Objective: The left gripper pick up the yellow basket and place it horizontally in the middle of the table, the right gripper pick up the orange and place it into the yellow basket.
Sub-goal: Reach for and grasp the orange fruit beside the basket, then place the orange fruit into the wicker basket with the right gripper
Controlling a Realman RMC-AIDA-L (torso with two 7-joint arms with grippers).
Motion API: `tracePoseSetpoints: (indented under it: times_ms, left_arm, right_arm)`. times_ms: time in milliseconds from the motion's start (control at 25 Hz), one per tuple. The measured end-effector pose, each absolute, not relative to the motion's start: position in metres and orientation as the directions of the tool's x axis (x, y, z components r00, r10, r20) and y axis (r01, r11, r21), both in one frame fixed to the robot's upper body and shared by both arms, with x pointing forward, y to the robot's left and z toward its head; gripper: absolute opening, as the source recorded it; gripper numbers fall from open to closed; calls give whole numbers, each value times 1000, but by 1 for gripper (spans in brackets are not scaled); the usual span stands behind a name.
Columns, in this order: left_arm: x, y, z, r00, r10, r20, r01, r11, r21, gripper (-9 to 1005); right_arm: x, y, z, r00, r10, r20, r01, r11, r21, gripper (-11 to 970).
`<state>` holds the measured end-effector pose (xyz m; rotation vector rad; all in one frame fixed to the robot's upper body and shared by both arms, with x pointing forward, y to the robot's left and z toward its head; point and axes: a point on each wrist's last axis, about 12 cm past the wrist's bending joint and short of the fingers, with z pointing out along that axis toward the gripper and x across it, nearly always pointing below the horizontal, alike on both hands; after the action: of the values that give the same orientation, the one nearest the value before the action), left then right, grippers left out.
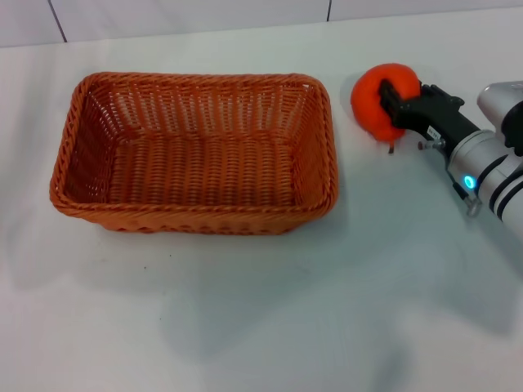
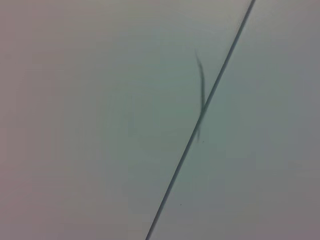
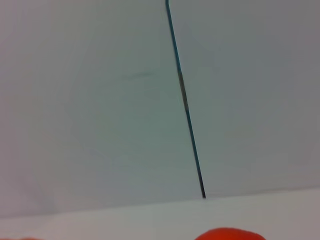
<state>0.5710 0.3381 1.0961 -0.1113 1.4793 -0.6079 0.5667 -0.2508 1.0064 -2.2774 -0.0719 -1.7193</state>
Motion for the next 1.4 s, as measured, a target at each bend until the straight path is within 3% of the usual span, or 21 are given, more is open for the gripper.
tracePoseSetpoints:
  times_ms: [440, 920, 1400]
  left_arm:
    - [571, 340, 1094, -33, -443, -896, 296, 852, -433, 763]
    - [575, 336, 1091, -52, -444, -895, 284, 852, -439, 762]
    - [575, 334, 1092, -53, -445, -894, 291, 850, -440, 763]
  right_arm:
    - [561, -234, 1034, 89, -235, 968, 330, -910, -251, 431]
    - [558, -144, 1058, 88, -188, 978, 666, -719, -198, 305]
    - [552, -138, 1056, 108, -196, 975, 691, -690, -216, 261]
